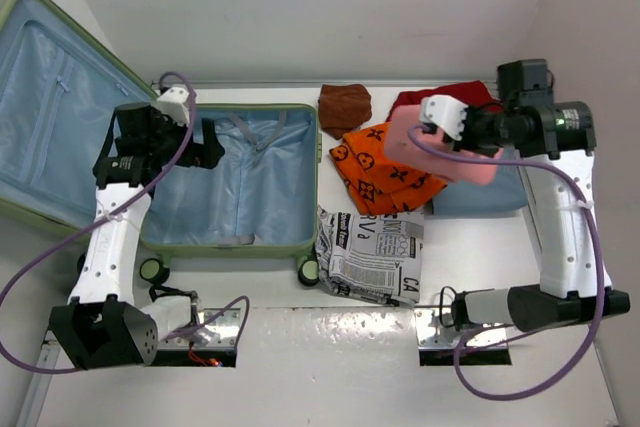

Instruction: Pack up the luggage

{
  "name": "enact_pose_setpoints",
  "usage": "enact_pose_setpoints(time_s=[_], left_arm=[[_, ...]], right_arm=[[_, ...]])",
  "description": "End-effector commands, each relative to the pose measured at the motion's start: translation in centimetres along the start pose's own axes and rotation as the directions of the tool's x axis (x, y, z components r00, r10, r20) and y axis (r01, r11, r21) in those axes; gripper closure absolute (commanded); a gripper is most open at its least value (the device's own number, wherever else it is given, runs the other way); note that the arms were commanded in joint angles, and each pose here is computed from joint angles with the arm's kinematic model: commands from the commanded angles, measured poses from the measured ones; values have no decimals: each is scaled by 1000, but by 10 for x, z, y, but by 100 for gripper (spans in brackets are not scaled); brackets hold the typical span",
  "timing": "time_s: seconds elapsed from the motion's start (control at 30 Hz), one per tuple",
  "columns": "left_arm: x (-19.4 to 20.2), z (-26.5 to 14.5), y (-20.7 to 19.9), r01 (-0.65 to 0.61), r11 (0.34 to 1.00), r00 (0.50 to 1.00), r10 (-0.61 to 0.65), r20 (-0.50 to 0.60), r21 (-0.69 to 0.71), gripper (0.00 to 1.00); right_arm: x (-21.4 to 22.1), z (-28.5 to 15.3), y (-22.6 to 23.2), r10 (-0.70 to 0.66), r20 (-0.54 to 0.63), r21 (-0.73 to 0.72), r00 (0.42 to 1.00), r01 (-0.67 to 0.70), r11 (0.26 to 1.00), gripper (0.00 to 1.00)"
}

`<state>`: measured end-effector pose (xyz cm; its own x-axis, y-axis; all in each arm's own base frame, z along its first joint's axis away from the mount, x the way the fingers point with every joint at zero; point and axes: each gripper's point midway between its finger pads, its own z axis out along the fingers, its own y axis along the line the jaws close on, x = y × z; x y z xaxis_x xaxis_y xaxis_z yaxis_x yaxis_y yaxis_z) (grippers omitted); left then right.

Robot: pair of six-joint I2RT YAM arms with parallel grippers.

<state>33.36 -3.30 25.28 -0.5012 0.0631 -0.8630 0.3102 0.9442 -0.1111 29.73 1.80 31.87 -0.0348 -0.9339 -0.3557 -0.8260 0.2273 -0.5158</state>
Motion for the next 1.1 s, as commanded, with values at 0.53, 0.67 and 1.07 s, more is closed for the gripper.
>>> enact_pose_setpoints(time_s=[0.53,0.67,1.07], left_arm=[[8,-41,119,474,839,880,-449,152,-268,0],[14,-45,125,485,831,875,-459,155,-272,0],[30,-33,124,498,849,867,-488,100,-175,0]], right_arm=[[-298,74,-1,-105,499,160,860,27,987,100],[-343,80,9,-129,547,168,827,42,985,100],[-363,177,74,-95,451,21,888,95,995,100]])
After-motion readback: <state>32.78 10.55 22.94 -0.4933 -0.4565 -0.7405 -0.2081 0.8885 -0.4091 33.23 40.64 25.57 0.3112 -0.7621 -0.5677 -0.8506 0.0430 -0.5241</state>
